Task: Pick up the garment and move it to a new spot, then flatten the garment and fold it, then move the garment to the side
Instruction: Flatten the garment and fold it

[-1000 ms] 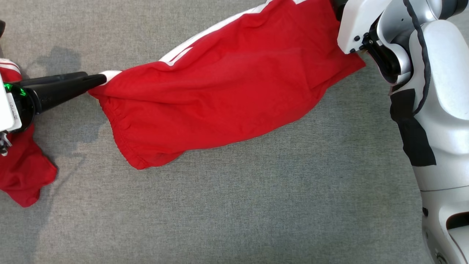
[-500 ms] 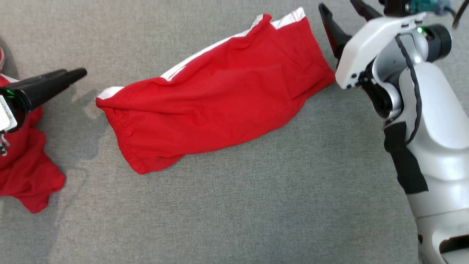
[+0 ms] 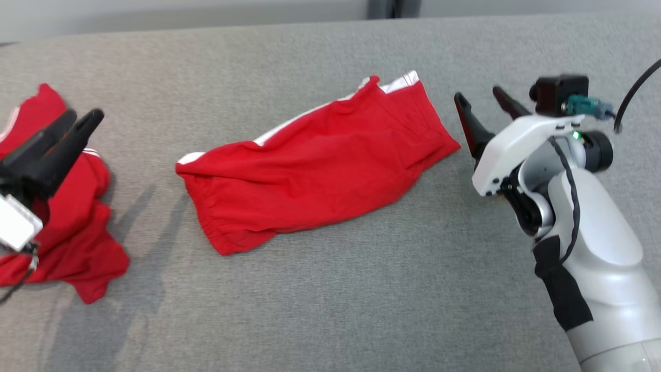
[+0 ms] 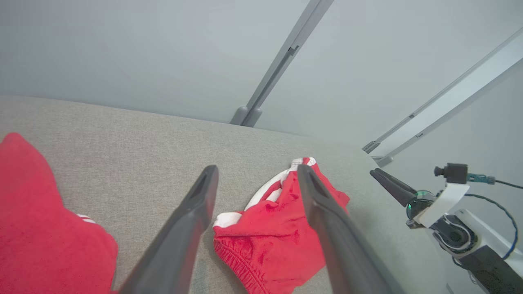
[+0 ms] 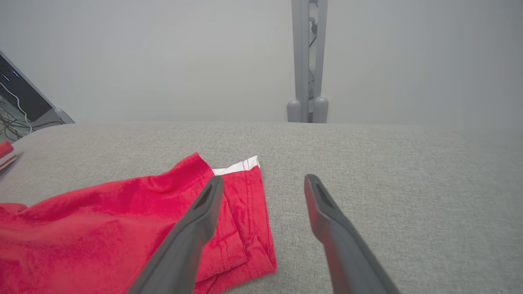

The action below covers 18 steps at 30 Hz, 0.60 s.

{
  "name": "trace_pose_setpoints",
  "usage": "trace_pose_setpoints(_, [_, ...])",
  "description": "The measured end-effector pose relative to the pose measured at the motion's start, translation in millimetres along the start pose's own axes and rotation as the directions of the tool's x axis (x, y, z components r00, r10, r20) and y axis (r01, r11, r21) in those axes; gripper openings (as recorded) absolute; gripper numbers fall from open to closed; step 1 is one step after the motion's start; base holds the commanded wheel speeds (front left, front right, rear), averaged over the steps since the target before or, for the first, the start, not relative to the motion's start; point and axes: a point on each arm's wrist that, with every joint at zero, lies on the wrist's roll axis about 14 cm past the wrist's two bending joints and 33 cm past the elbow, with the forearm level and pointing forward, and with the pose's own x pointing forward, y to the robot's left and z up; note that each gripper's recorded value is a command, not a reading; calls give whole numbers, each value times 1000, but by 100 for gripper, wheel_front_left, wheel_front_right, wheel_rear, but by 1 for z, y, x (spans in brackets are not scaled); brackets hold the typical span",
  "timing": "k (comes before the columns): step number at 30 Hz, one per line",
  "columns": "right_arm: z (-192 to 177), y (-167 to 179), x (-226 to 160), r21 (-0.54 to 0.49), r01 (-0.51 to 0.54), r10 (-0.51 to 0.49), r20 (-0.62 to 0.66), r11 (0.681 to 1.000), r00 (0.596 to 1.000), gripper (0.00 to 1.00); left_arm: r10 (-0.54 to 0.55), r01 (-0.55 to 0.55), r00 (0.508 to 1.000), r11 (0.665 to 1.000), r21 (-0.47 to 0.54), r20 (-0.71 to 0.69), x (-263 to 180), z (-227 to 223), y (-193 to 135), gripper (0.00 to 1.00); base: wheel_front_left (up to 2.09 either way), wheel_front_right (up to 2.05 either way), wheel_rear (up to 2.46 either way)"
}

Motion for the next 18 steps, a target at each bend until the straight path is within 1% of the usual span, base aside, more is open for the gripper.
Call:
trace_pose_setpoints(6, [-8, 11, -3, 31, -11, 11, 0, 999, 1000, 100, 79, -90, 984, 994, 60, 161, -44, 0, 14, 100, 0, 0, 0])
trace_pose_setpoints(10, [-11, 15, 3, 47, -11, 11, 3, 999, 1000, 100, 133, -154, 958, 986, 65, 255, -72, -1, 26, 100, 0, 0, 0])
trace_pose_setpoints(14, [-18, 16, 13, 57, -3, 4, -16, 998, 1000, 100, 166, -199, 933, 977, 73, 319, -91, -6, 33, 100, 0, 0, 0])
trace_pose_setpoints(18, [-26, 17, 24, 74, 5, -2, -39, 997, 999, 100, 209, -257, 910, 962, 93, 358, -104, -13, 41, 100, 0, 0, 0])
